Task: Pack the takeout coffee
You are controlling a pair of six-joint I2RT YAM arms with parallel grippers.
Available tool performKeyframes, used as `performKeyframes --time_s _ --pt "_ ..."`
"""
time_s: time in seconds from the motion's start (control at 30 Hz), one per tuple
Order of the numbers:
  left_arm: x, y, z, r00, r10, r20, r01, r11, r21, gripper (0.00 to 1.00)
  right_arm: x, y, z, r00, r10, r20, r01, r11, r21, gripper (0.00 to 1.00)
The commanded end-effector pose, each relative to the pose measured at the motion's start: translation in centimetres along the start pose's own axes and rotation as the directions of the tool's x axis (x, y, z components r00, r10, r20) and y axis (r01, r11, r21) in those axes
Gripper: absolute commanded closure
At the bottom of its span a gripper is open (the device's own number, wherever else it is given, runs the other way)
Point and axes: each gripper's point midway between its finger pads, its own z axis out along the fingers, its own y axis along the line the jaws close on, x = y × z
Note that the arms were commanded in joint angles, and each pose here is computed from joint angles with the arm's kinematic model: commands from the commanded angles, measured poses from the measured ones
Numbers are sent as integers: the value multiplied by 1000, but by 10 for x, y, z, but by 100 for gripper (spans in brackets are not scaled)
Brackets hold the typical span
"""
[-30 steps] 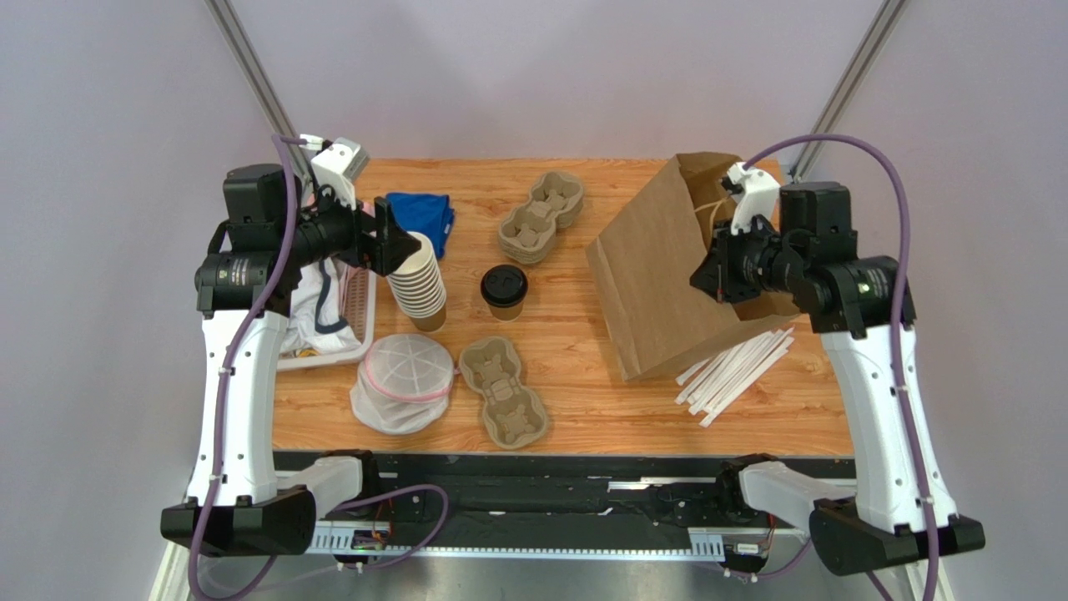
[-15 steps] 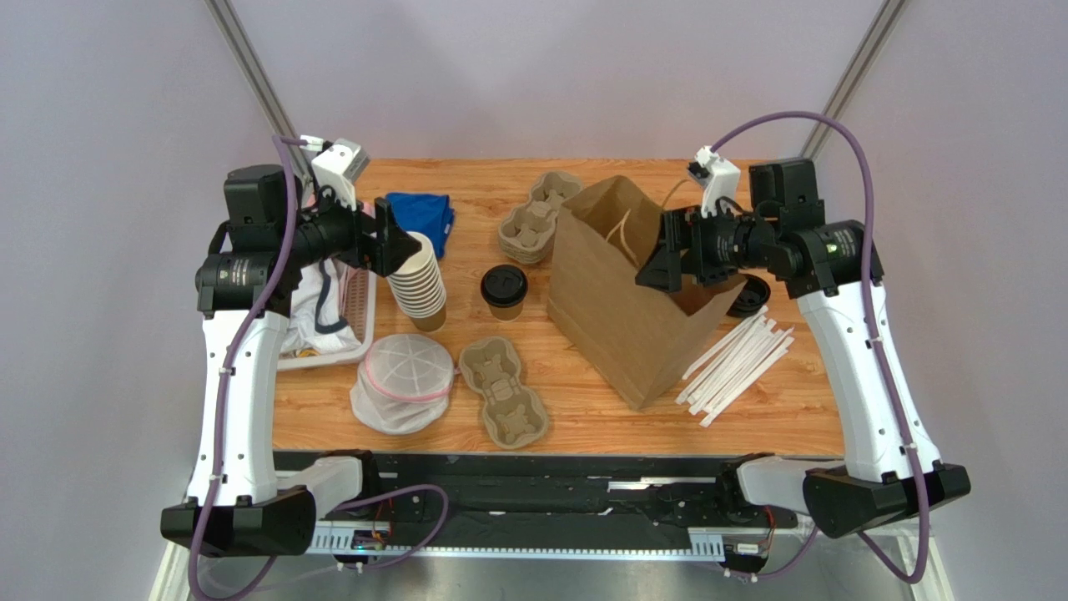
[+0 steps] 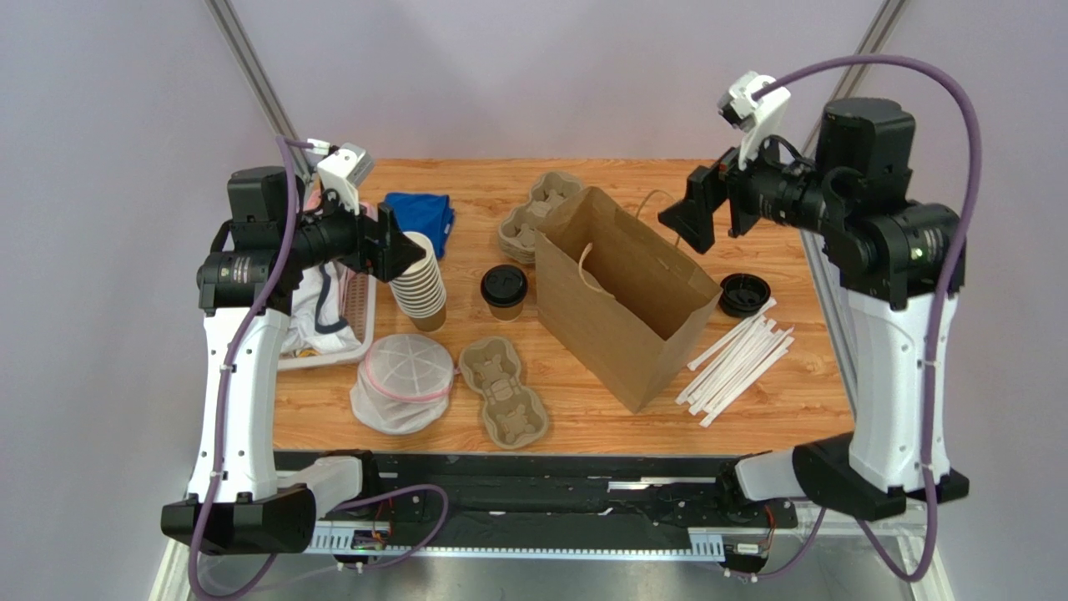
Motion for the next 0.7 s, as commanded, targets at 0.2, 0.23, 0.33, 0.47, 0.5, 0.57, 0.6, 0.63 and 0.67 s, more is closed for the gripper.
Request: performKeyframes --time_s 0.2,0.23,0.33,0.47,0.5,0.57,0.6,0.63,0.67 --pt "-6 -2 1 999 30 14 -31 999 25 7 4 -34 56 944 -303 -132 307 952 14 15" --pt "-6 -2 2 999 30 15 -30 999 25 7 4 -32 61 940 -313 -132 316 949 1 19" --pt "-5 -1 2 999 30 16 -31 999 20 7 13 -28 80 929 -335 -155 332 942 -49 22" --pt "-4 -1 2 999 30 13 -31 999 19 7 25 -28 106 905 -374 -201 365 927 -82 25" --pt "-4 -1 2 999 31 15 -31 999 18 7 29 -33 115 900 -376 -219 367 926 -84 26" --pt "-3 -1 1 999 30 16 -31 999 17 7 34 -37 124 893 -379 -242 369 925 -87 29" --pt "-3 -2 1 999 33 16 -34 999 17 7 40 -41 131 888 -376 -265 365 926 -92 30" --pt "-2 -2 0 999 34 17 -35 999 16 7 40 -42 133 888 -373 -269 362 928 -90 31" --pt "-3 -2 -1 999 37 20 -38 999 13 7 45 -42 135 886 -365 -286 352 931 -97 32"
